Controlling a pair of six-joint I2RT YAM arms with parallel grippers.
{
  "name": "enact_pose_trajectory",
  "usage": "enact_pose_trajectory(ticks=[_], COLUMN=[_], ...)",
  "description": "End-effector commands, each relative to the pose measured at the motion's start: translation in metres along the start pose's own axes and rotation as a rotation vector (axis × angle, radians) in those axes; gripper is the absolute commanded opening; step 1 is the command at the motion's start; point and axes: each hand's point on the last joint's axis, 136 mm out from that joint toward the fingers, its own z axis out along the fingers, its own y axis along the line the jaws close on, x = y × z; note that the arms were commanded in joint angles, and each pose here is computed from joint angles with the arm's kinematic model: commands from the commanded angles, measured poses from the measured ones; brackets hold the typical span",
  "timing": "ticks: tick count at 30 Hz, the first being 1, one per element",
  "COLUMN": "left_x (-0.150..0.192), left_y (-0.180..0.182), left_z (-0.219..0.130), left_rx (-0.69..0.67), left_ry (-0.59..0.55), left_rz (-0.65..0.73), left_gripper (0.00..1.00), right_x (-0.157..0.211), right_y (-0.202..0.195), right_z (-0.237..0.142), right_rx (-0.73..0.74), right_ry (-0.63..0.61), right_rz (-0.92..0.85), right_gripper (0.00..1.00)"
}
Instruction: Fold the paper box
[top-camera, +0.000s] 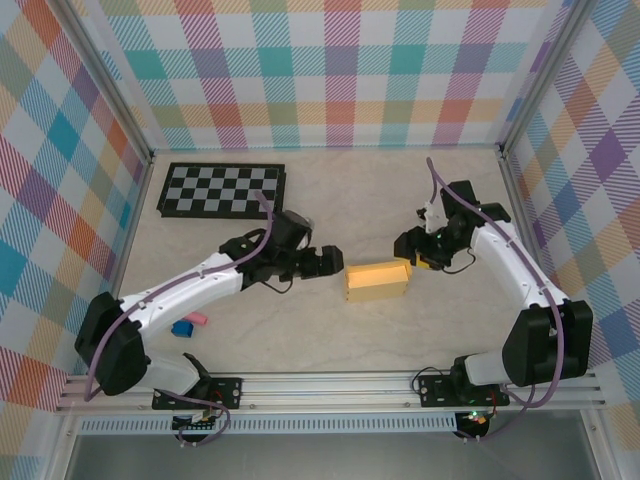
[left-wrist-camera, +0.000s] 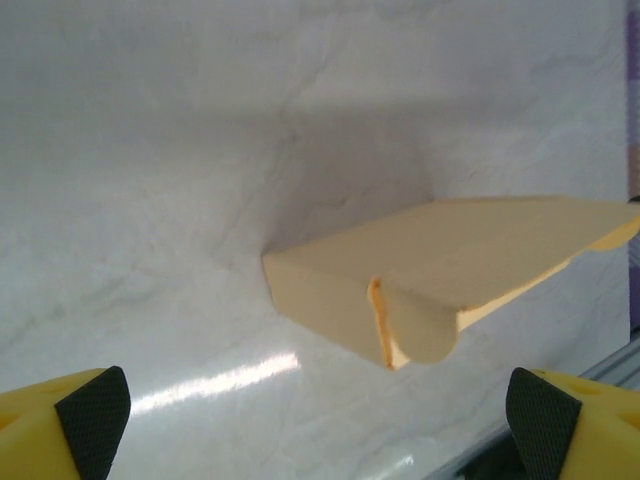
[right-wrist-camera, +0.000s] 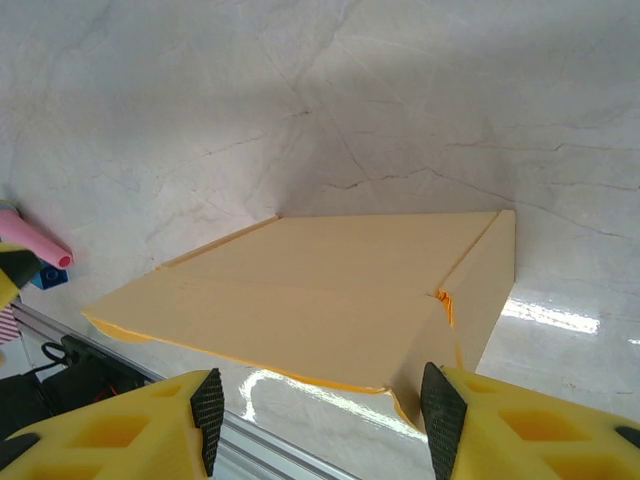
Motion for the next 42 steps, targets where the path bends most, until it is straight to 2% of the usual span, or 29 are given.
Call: enact_pose_trajectory(ticks=[1,6,8,19,26,38,42], left_x=[0.020,0.024,0.024,0.005,-0.002,0.003,0.004], left_y=[-0.013,-0.006,-0.007,-0.010,-0.019,-0.009,-0.005], left_z=[-0.006,0.001,0.005,0.028,0.046,0.060,0.060], left_rx=[0.007,-0.062,-0.048,-0.006,-0.005,-0.043,-0.042], left_ry=[0.090,0.127,0.124,0.016,0.021,0.025,0.015], left_rz=[-0.050,-0.059,-0.083,-0.364,-0.391,-0.382,-0.381], left_gripper=[0.97,0.95,0.95,0.97,0.94,0.70,0.67], right_x=[0.006,0.004,0.005,0.010,0.011,0.011,0.013], right_y=[0.006,0.007,0.006,0.000,-0.002,-0.008,-0.010], right_z=[-0.002,-0.005,0.000,0.013,0.014,0.018,0.019], right_rx=[-0.016,-0.015,-0.020,-0.037,-0.038,-0.022,-0.016], right_ry=[0.002,-0.004,0.009,0.005,-0.009,-0.014,-0.015], right_rz=[-0.001,-0.006,0.002,0.064,0.080,0.077,0.075], right_gripper=[0.57,0.58,0.57,0.54,0.52,0.46,0.44])
